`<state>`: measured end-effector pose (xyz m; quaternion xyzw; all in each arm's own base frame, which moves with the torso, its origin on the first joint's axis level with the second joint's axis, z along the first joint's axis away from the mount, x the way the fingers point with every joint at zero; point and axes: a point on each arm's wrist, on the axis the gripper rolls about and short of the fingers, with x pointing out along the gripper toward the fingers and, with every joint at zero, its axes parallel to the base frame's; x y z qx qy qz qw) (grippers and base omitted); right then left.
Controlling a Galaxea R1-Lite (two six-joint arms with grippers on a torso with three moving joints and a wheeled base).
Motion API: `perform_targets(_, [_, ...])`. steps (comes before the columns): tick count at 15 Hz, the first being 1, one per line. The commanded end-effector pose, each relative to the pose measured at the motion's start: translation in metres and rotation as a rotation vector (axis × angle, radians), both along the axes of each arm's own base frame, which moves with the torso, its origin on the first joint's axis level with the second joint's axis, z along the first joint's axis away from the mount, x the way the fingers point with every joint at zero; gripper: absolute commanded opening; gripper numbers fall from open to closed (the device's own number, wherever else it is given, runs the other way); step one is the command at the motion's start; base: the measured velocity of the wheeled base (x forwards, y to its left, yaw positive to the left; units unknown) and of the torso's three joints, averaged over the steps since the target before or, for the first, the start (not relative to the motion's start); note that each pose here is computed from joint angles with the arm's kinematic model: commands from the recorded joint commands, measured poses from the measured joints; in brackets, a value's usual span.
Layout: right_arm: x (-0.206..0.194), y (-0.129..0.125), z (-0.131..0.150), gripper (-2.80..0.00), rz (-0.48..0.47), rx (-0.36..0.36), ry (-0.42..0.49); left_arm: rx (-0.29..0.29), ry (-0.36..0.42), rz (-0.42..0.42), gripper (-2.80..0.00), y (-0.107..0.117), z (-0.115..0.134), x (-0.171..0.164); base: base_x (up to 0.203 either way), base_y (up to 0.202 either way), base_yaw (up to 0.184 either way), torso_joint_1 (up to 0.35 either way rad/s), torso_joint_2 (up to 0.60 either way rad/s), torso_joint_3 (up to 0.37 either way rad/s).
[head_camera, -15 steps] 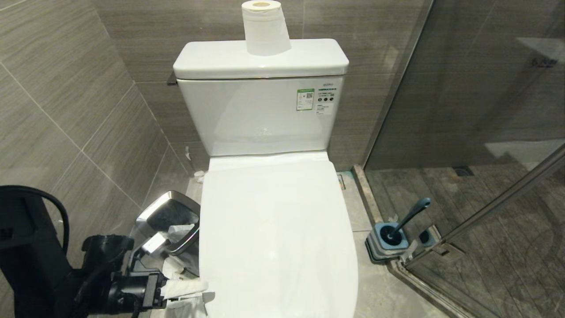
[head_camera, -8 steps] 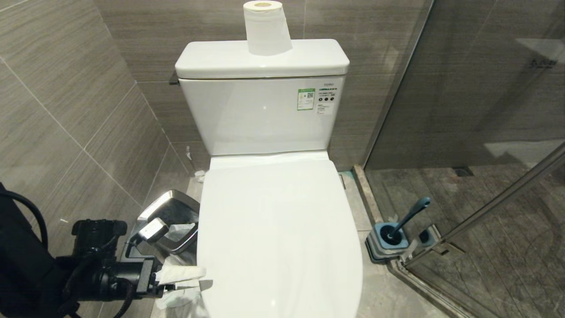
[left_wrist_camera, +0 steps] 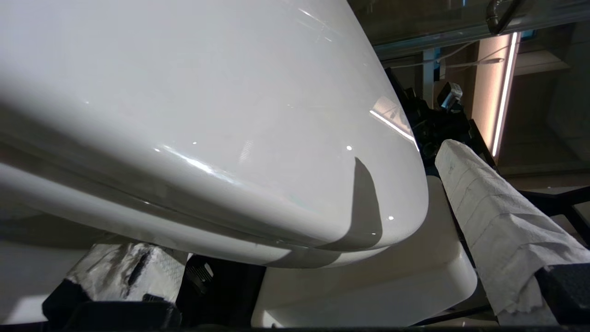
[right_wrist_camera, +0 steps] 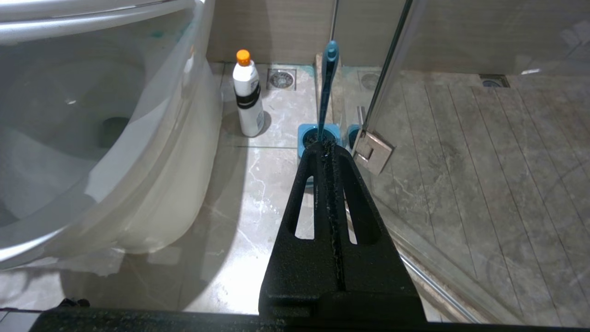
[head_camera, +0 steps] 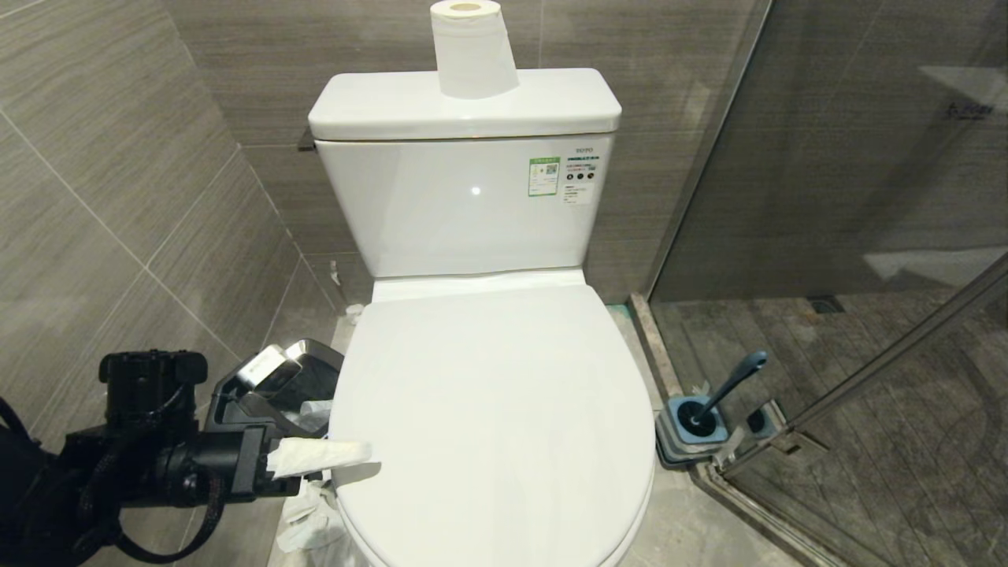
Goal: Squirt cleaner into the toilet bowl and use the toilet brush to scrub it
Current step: Use the left hand to lift the toilet lid slightly
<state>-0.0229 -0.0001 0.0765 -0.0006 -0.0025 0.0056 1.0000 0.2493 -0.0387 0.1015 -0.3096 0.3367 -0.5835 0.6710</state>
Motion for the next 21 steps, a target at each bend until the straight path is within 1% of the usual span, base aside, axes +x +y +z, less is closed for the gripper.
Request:
perform_targets(1, [0.0, 0.0, 0.0, -2.8, 0.001, 0.0, 0.0, -0.007, -0.05, -0.007, 0.0, 0.0, 0.015, -0.009, 0.0, 0.0, 0.0, 0.0, 0.0, 0.0])
perform_targets(3, [0.0, 0.0, 0.0, -2.8, 0.001, 0.0, 0.0, -0.01, -0.062, -0.005, 0.0, 0.0, 0.022, -0.014, 0.0, 0.0, 0.0, 0.0, 0.0, 0.0])
perform_targets(7, [0.0, 0.0, 0.0, -2.8, 0.001, 0.0, 0.0, -0.032, -0.03, 0.005, 0.0, 0.001, 0.048, -0.027, 0.0, 0.0, 0.0, 0.0, 0.0, 0.0])
perform_targets(9, [0.0, 0.0, 0.0, -2.8, 0.001, 0.0, 0.0, -0.037, -0.033, 0.002, 0.0, 0.0, 0.054, -0.031, 0.0, 0.0, 0.0, 0.0, 0.0, 0.0])
perform_targets(14, [0.0, 0.0, 0.0, -2.8, 0.001, 0.0, 0.0, -0.042, -0.092, -0.005, 0.0, -0.002, 0.069, -0.026, 0.0, 0.0, 0.0, 0.0, 0.0, 0.0])
perform_targets(18, [0.0, 0.0, 0.0, -2.8, 0.001, 0.0, 0.002, -0.033, -0.141, 0.048, 0.0, -0.002, 0.081, -0.019, 0.0, 0.0, 0.0, 0.0, 0.0, 0.0])
perform_targets(19, [0.0, 0.0, 0.0, -2.8, 0.001, 0.0, 0.002, -0.034, -0.153, 0.051, 0.0, -0.002, 0.084, -0.018, 0.0, 0.0, 0.0, 0.0, 0.0, 0.0])
perform_targets(21, [0.0, 0.0, 0.0, -2.8, 0.001, 0.0, 0.0, -0.045, -0.146, 0.053, 0.0, -0.003, 0.095, -0.014, 0.0, 0.0, 0.0, 0.0, 0.0, 0.0])
